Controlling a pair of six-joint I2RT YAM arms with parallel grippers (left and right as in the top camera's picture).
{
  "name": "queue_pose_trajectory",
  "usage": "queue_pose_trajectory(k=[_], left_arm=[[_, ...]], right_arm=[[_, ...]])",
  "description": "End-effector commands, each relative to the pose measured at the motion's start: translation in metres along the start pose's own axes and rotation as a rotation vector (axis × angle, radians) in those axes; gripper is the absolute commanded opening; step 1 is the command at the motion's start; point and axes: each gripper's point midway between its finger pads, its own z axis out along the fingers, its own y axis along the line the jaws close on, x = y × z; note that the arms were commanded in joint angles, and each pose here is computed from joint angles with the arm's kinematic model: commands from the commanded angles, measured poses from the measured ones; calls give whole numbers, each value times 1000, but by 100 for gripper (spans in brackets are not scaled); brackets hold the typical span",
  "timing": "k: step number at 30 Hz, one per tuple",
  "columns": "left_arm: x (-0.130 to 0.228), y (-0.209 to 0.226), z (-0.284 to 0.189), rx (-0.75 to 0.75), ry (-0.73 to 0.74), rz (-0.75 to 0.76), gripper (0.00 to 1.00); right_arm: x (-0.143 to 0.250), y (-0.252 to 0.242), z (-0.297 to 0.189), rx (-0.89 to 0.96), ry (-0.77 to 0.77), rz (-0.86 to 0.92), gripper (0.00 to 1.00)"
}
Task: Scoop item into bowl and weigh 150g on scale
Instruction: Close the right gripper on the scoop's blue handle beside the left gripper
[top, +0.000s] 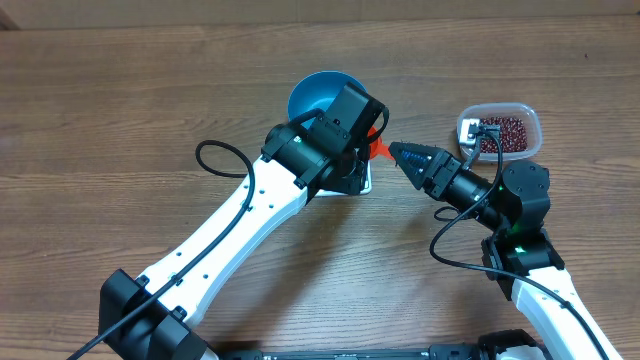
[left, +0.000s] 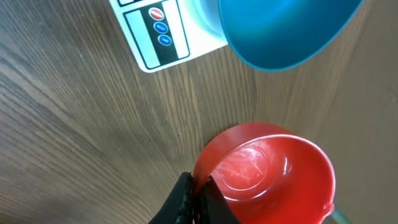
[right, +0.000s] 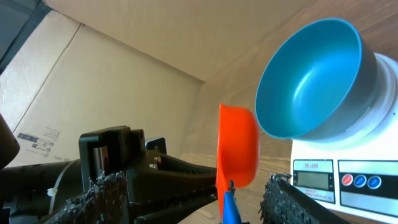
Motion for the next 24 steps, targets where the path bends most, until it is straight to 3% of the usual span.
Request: queue_pose_trajectory(k=[1,5,11,17,24], left_arm=[[1,-9,-3,33,-5,-13,4],[3,-12,-3,44,1,-13,5],[4,-13,-3,48,3,-13,4],[6,-17,-3,65,12,-13,4],[6,-16,-3,63,12,-13,4]], right_arm=[[-10,13,2,-23,-31,-46,72],[-11,14,2,-28,-34,-50,70],[-10,14,2,-32,-27,-50,52],[-10,14,2,-32,-28,-50,46],[-10,14,2,-31,-27,-46,29]])
